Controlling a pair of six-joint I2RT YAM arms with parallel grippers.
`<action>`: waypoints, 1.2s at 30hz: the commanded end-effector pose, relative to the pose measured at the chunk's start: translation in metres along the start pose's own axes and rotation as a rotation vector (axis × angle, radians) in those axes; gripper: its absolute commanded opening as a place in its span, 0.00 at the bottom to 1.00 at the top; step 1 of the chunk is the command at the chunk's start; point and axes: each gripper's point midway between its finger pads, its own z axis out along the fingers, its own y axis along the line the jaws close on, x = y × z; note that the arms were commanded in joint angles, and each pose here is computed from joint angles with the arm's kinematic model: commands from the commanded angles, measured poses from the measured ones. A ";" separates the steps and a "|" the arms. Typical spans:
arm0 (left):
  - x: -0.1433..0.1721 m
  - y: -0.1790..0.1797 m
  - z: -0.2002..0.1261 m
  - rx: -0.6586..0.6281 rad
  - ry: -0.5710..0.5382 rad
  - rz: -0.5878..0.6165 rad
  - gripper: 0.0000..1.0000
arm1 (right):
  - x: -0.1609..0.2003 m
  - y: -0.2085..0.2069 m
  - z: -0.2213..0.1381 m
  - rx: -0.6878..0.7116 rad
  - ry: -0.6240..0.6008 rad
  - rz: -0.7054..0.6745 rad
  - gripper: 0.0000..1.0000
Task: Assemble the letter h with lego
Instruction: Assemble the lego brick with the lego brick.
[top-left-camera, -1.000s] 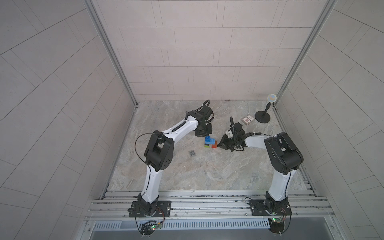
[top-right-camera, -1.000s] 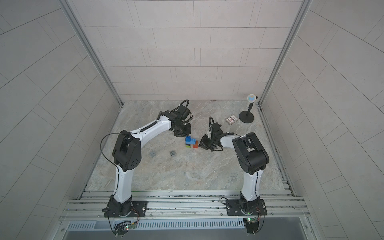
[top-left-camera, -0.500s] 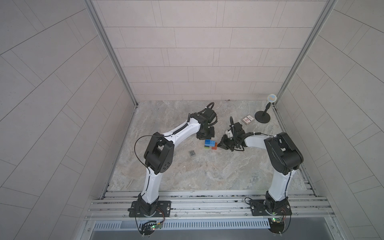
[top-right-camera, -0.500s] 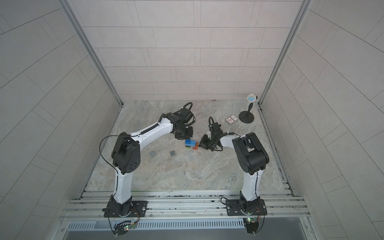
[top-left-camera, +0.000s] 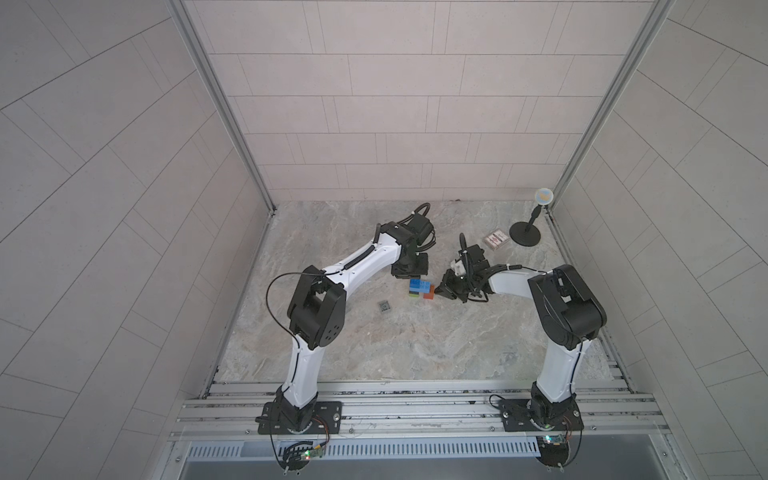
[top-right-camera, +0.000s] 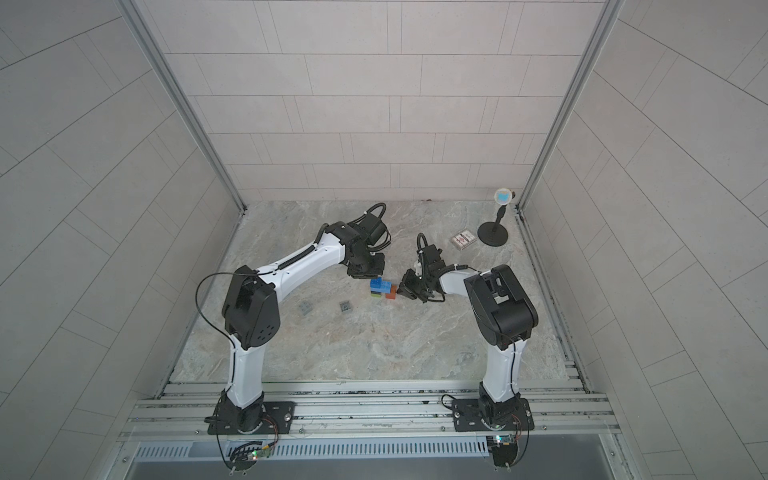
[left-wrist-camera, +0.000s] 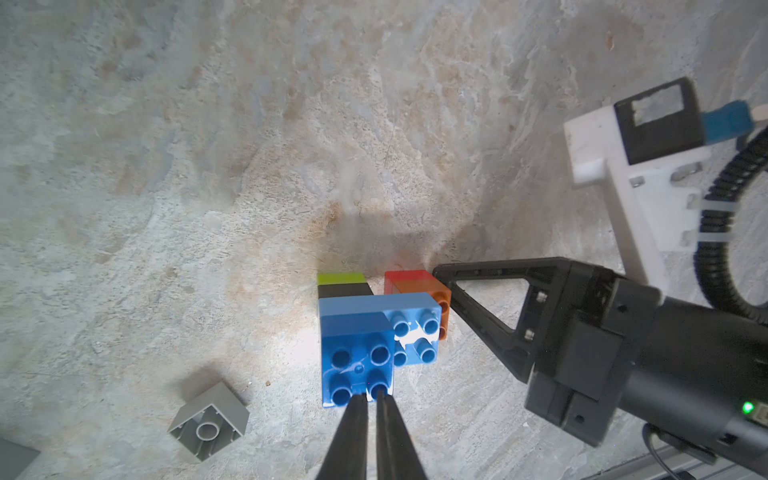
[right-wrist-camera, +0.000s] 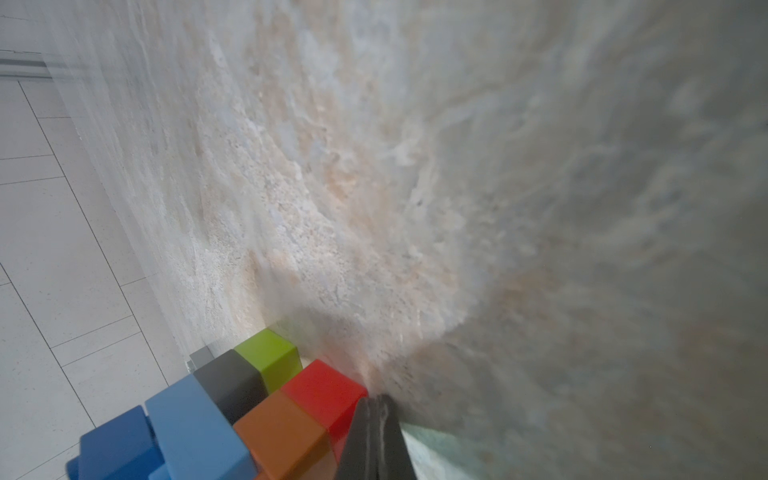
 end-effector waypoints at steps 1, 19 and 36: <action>0.011 0.010 0.013 -0.042 0.042 0.014 0.11 | -0.003 0.002 -0.002 0.014 -0.014 -0.008 0.00; 0.001 -0.002 0.005 0.014 0.015 -0.020 0.15 | -0.003 0.004 -0.004 0.011 -0.015 -0.014 0.00; 0.033 0.060 -0.076 0.030 -0.134 -0.126 0.91 | -0.016 0.016 -0.047 0.042 -0.193 -0.109 0.54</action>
